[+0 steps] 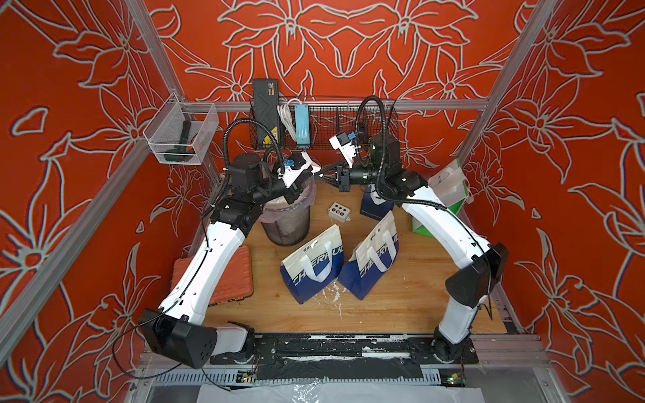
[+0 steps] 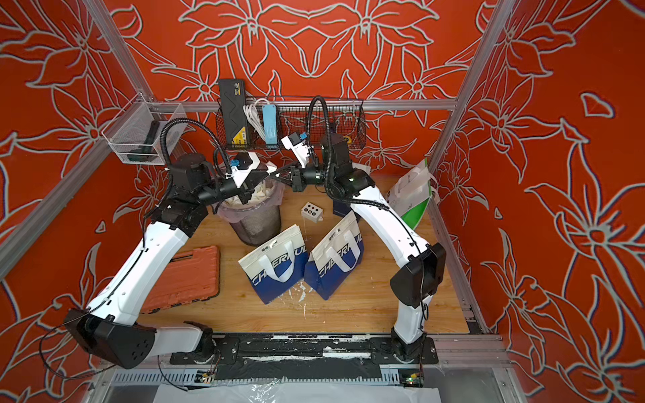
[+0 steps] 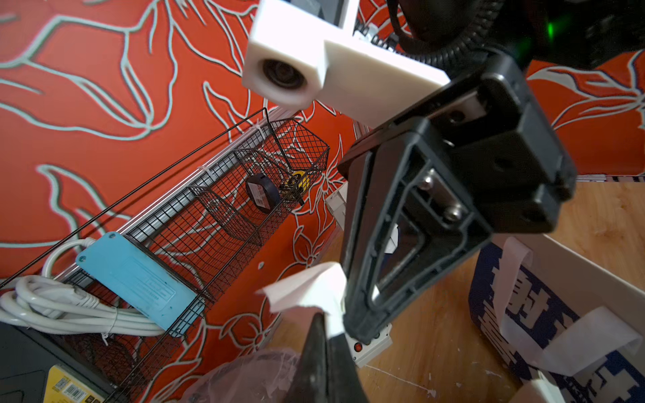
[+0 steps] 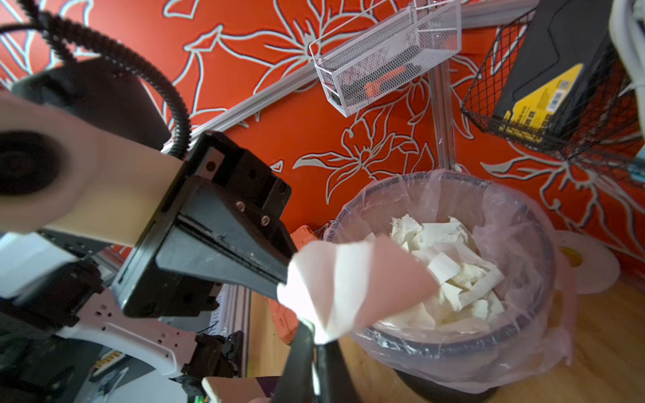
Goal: Shred takeout receipts and throw away
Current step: Shred the takeout receipt, then place the takeout receipt in the trash bin.
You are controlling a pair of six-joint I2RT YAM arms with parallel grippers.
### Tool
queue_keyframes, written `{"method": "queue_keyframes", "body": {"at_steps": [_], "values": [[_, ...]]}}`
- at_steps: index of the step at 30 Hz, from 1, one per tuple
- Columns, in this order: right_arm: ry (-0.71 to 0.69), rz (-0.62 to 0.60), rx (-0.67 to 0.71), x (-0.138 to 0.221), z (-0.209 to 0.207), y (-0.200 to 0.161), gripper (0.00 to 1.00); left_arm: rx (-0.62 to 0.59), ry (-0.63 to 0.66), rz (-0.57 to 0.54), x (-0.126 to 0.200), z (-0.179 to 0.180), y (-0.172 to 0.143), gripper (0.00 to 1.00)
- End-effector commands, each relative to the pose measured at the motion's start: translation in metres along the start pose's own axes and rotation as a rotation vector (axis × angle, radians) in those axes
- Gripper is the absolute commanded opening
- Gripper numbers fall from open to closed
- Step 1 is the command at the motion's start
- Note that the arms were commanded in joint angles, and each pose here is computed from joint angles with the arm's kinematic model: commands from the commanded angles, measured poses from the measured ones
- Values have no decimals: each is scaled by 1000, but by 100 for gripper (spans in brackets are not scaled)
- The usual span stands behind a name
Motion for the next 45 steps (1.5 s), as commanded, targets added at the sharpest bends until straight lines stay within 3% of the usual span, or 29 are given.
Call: {"method": "queue_keyframes", "body": {"at_steps": [1,8,12,18,21,28,32,35,39,42,45], "values": [[46,-10,61,0,13,8,0,5,-17,-11,2,0,4,0],[33,-9,139,6,22,7,0,35,11,28,3,6,0,0],[-79,53,358,8,33,-9,0,87,66,86,6,21,-6,0],[-233,128,694,7,45,-30,0,129,32,124,5,26,-9,0],[-246,145,753,8,47,-33,0,147,49,133,6,31,-10,0],[-268,156,684,15,40,-41,0,176,224,202,24,63,-24,0],[-286,102,579,16,28,-33,0,214,246,251,26,69,-38,0],[-299,94,486,4,13,-23,0,287,284,302,27,71,-58,0],[-216,87,311,-28,-6,-16,0,394,281,379,20,68,-86,0],[-211,106,224,-49,-23,-14,0,496,298,440,17,74,-103,10],[-187,125,166,-67,-37,-12,0,590,313,485,17,80,-117,30]]}}
Point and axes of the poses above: each gripper's point midway between its finger pads, its own x axis back along the fingers, its own z axis along the line the jaws close on, y = z × x, the point moved 8 cm from there along x, back along the fingers, and after that the axes turned 15 degrees about -x, right-handed, at the moved point
